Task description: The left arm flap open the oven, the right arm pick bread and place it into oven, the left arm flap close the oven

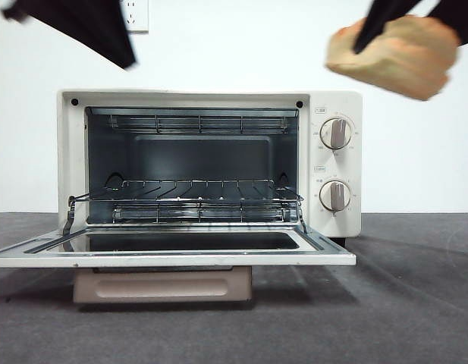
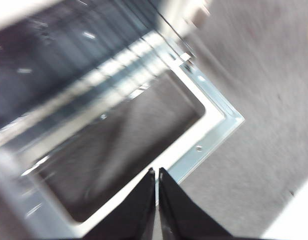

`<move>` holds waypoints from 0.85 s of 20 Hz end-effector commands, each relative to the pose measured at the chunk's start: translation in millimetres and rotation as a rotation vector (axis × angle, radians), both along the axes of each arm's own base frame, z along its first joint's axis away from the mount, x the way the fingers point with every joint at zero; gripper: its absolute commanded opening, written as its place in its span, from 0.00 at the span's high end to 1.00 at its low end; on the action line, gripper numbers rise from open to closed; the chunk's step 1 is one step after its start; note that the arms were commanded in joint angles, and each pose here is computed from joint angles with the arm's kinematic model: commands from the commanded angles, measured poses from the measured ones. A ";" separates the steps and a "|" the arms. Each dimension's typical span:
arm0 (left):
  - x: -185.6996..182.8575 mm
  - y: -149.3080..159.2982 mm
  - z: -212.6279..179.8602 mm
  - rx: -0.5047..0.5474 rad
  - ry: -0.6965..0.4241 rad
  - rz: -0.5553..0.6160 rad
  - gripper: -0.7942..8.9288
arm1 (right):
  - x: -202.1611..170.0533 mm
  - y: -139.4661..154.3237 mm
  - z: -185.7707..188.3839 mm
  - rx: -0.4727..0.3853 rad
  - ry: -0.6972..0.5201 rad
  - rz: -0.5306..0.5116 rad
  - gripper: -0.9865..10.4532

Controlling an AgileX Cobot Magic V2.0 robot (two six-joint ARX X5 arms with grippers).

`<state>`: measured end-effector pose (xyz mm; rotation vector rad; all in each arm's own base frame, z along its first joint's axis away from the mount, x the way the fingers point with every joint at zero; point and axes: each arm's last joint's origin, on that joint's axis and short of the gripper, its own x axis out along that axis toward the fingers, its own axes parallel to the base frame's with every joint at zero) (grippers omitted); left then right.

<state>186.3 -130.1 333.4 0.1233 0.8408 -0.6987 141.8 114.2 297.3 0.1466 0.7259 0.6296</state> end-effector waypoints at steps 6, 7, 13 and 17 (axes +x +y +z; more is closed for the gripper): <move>-47.5 52.4 -18.5 -0.035 -0.040 0.122 0.90 | 38.4 54.1 -18.2 0.118 0.043 0.058 0.76; -55.2 56.8 -21.1 -0.032 -0.035 0.124 0.90 | 44.9 61.8 -22.0 0.124 0.053 0.052 0.76; -89.8 74.6 -19.8 -0.047 -0.060 0.124 0.90 | 92.0 105.4 -37.7 0.154 0.085 -0.037 0.76; -101.4 80.6 -14.8 -0.079 -0.110 0.126 0.90 | 115.9 125.8 -46.1 0.103 0.066 -0.130 0.76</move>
